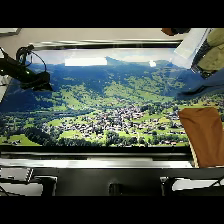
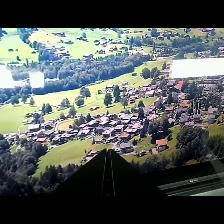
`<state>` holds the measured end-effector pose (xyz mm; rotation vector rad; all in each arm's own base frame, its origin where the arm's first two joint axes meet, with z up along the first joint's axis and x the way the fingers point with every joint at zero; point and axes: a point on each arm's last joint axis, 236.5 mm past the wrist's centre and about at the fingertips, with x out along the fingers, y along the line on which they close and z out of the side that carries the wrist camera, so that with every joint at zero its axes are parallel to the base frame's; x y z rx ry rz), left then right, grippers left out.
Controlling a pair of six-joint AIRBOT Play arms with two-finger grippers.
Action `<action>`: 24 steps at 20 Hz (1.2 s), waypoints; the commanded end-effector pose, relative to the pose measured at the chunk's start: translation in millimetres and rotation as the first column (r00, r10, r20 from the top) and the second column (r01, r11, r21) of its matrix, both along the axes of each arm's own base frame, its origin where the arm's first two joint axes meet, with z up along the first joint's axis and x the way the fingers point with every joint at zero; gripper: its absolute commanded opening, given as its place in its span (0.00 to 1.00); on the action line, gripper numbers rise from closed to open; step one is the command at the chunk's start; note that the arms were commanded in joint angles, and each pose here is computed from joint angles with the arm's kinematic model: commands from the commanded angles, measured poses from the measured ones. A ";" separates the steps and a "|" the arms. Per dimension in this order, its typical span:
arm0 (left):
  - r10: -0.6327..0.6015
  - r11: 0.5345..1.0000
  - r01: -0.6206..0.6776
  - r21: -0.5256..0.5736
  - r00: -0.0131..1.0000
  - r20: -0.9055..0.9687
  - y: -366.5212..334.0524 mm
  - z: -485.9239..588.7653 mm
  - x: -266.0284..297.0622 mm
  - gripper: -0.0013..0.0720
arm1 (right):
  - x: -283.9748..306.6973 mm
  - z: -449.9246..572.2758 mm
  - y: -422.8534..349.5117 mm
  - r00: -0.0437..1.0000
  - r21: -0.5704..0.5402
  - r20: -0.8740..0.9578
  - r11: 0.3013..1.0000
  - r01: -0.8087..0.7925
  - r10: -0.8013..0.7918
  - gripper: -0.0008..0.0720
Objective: Fold the clothes and pants, and hang the long-sleeved shirts on hangers.
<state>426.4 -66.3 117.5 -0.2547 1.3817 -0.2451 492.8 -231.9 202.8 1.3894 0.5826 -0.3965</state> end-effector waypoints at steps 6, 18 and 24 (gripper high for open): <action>-0.007 1.000 0.007 0.001 1.000 0.002 0.2 -0.4 0.2 0.04 | -67.1 -22.9 -2.1 0.953 0.038 -0.282 0.992 0.123 -0.108 0.05; -0.007 1.000 0.007 0.000 1.000 -0.028 0.0 -9.9 -3.9 0.04 | -123.3 -17.4 29.6 0.900 0.019 -0.436 1.000 0.010 -0.001 0.05; -0.007 1.000 0.007 -0.001 0.999 -0.054 -0.1 -17.7 -7.6 0.04 | -190.9 -53.7 0.1 0.738 -0.143 -0.675 0.985 -0.097 -0.025 0.05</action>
